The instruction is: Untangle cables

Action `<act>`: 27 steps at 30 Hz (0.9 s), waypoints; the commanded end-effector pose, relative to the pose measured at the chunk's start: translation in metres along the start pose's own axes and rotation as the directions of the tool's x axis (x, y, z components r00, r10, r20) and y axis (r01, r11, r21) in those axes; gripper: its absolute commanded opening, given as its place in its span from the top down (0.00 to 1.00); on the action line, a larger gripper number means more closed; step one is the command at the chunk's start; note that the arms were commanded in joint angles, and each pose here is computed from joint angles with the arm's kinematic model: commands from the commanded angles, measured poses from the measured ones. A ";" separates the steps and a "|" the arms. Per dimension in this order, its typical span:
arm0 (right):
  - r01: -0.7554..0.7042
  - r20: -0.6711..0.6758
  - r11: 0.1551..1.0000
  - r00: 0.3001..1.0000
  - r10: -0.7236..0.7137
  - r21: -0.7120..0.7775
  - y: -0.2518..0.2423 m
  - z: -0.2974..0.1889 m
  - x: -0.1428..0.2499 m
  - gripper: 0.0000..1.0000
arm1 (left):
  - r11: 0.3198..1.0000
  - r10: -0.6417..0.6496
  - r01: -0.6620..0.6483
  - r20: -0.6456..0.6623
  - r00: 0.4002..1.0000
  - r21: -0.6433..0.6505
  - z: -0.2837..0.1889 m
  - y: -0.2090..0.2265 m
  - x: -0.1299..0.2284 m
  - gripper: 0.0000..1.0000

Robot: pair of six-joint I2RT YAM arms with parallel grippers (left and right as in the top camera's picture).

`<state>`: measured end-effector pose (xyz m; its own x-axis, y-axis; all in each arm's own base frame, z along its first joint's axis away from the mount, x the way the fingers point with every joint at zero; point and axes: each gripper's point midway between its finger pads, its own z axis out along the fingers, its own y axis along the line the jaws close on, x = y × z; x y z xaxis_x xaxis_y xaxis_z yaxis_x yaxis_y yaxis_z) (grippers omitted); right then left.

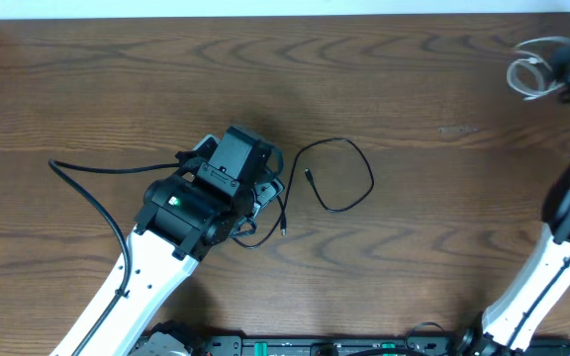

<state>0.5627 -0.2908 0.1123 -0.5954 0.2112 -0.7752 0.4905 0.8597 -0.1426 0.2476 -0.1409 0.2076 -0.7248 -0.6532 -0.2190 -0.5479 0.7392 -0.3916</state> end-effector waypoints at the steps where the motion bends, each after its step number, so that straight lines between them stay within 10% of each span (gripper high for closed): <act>1: -0.160 0.164 0.979 0.977 0.138 0.127 -0.094 -0.051 -0.072 0.99 | 1.000 0.015 -0.015 0.013 1.000 -0.008 0.000 0.001 -0.003 0.28; 3: -0.216 0.144 0.965 0.970 0.195 0.150 -0.122 -0.053 -0.064 0.95 | 1.000 0.015 -0.015 0.013 1.000 -0.007 0.000 0.001 -0.003 0.28; 5: -0.232 0.115 0.961 0.970 0.216 0.153 -0.131 -0.050 -0.053 0.20 | 1.000 0.014 -0.014 0.014 1.000 -0.007 0.000 0.001 -0.003 0.28; 6: -0.236 0.094 0.960 0.970 0.224 0.153 -0.135 -0.048 -0.047 0.01 | 1.000 0.014 -0.014 0.014 1.000 -0.007 0.000 0.000 -0.003 0.28; 21: -0.240 -0.177 0.954 0.962 0.209 -0.181 -0.056 -0.043 0.006 0.01 | 0.994 0.090 -0.091 -0.014 0.996 -0.056 0.017 0.001 -0.002 0.28; 27: -0.475 -0.416 0.719 0.866 0.279 -0.507 0.019 -0.089 0.019 0.01 | 0.982 0.159 -0.159 -0.014 0.987 -0.099 0.010 0.021 -0.017 0.28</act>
<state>0.4946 -0.2880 0.1308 -0.6215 0.5444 -0.5633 0.4737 0.8339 0.2832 0.2524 -0.1340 0.1879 -0.8015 -0.5491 -0.2367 -0.4833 0.8280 -0.2843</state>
